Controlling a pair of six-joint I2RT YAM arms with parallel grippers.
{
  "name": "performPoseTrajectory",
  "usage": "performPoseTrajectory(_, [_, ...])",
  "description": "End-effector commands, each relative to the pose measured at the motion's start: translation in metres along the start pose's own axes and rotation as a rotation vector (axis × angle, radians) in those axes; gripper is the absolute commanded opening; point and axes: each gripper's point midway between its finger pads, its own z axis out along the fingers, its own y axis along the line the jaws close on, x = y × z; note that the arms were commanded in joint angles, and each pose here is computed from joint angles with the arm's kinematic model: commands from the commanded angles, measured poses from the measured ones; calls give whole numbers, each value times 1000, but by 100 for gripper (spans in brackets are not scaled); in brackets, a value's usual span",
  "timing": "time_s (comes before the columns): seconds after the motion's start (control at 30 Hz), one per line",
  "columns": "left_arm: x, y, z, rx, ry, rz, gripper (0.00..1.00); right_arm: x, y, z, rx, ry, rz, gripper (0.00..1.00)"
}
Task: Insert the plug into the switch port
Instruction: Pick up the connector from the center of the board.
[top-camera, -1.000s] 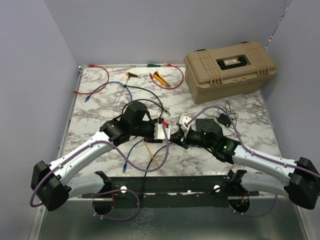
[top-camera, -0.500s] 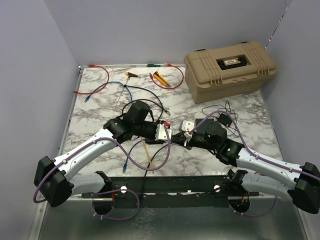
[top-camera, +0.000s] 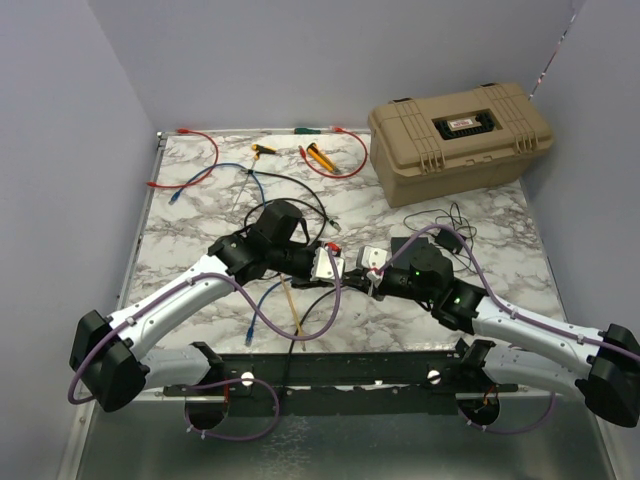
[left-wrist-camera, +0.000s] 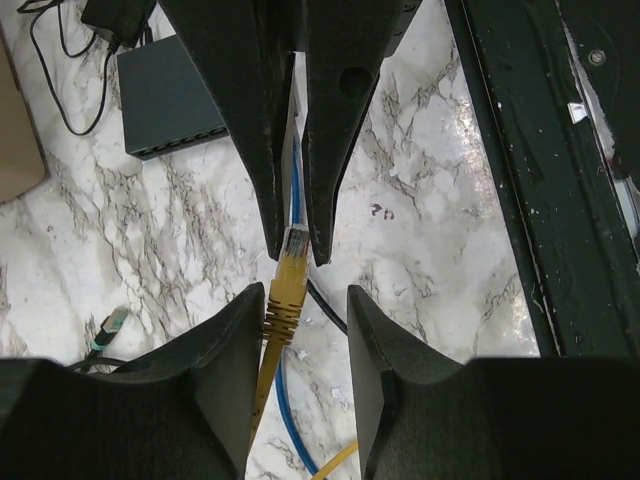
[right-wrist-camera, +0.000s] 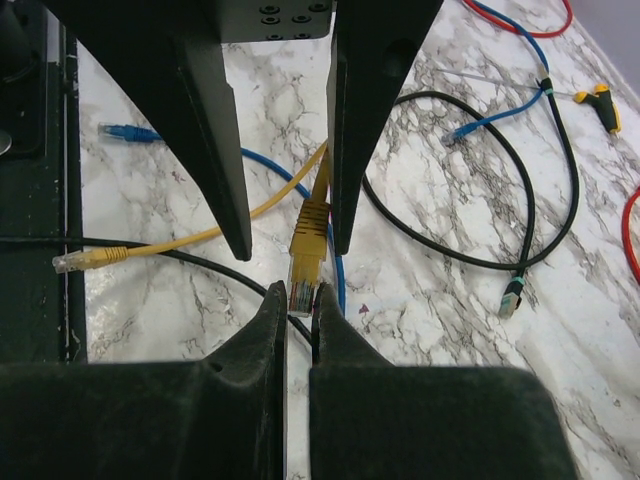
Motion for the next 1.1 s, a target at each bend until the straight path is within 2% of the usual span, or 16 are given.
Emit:
performPoseTrajectory(0.0, [-12,-5,2,46,-41,4,37,1,1,-2,-6,-4,-18,1])
performPoseTrajectory(0.2, [-13,-2,1,37,-39,11,25,0,1,-3,-1,-6,-19,1])
performPoseTrajectory(0.4, [-14,-1,-1,24,-36,28,2,-1,-1,-3,10,-7,-1,1])
performPoseTrajectory(0.5, [-14,0,-1,23,-34,16,0,-3,-4,-4,36,-13,21,6])
performPoseTrajectory(0.73, [-8,13,8,-25,-9,-125,0,-1,-22,-9,158,10,109,39])
performPoseTrajectory(0.87, [4,28,15,-113,21,-230,0,0,-32,-14,226,18,170,60])
performPoseTrajectory(0.97, [10,39,19,-186,9,-289,0,4,-45,-19,311,37,231,71])
performPoseTrajectory(1.07, [14,53,19,-278,-6,-316,0,12,-55,-24,367,84,286,77])
